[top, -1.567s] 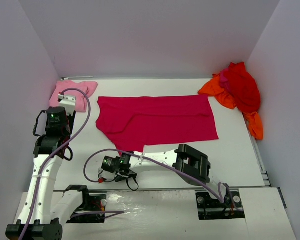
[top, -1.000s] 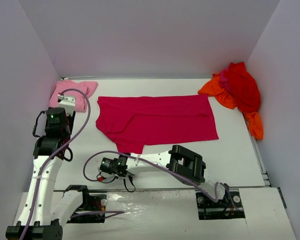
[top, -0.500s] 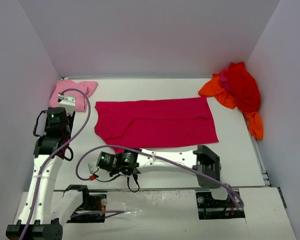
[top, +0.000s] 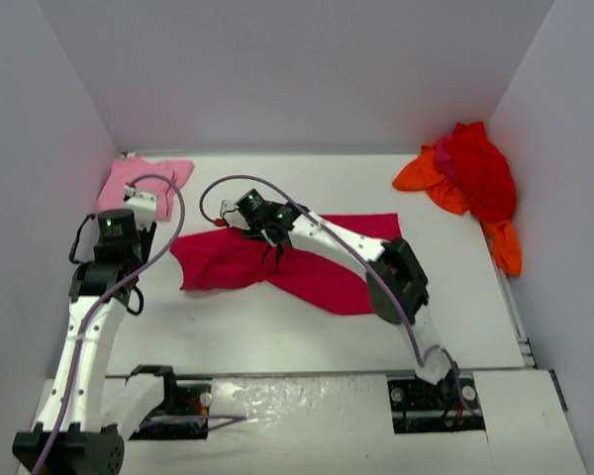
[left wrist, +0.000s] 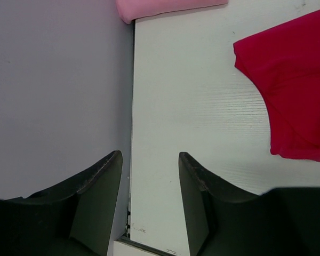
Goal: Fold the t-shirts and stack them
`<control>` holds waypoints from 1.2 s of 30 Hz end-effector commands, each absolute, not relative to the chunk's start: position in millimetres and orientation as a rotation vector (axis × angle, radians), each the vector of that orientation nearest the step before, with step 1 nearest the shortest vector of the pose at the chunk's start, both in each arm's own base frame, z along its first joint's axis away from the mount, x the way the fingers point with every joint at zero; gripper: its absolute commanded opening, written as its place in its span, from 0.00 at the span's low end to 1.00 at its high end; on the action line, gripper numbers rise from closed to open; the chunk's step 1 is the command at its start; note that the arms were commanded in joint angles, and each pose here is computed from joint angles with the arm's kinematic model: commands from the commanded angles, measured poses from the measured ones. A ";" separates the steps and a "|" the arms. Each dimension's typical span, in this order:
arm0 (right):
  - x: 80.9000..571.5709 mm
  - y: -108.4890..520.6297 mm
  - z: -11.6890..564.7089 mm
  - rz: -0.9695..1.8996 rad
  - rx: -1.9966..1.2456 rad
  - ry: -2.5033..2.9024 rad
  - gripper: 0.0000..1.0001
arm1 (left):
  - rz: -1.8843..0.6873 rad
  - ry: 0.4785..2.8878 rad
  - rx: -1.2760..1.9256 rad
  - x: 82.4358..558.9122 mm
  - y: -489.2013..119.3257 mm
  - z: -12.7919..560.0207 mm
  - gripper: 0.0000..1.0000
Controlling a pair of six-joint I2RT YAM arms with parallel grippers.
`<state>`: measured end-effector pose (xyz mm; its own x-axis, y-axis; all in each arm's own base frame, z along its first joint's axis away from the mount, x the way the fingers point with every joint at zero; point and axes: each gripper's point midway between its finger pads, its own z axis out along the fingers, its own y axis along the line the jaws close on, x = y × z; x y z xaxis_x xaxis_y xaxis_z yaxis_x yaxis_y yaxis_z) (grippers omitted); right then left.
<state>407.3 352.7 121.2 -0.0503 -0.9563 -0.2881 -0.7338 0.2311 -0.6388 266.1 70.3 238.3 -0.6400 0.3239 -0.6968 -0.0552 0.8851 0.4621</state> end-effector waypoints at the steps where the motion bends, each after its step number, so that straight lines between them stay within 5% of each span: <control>1: 409.0 348.7 92.2 -0.487 -1.549 1.854 0.62 | 0.534 2.132 0.206 274.9 65.3 264.3 0.44; 6: 413.5 336.0 112.3 -0.524 -1.469 1.846 0.69 | 0.493 2.136 0.247 282.6 58.5 260.7 0.44; 13: 412.1 280.6 187.2 -0.563 -1.257 1.848 0.66 | 0.379 2.177 0.380 320.4 38.8 262.3 0.47; 17: 398.2 244.1 216.0 -0.558 -1.174 1.857 0.66 | 0.185 2.189 0.463 360.2 8.5 269.8 0.40; 28: 348.4 139.8 205.8 -0.523 -1.111 1.971 0.66 | -0.132 2.326 0.962 443.7 -116.6 199.4 0.38; 36: 338.0 103.9 192.7 -0.365 -0.982 2.094 0.59 | -0.381 2.399 1.045 475.5 -163.1 160.3 0.37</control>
<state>345.3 105.3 184.8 -0.3874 -0.8183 -0.4245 -0.5354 0.5746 -0.6191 470.1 -152.6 127.9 -0.6132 0.6287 -0.4782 0.7128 0.7013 0.0079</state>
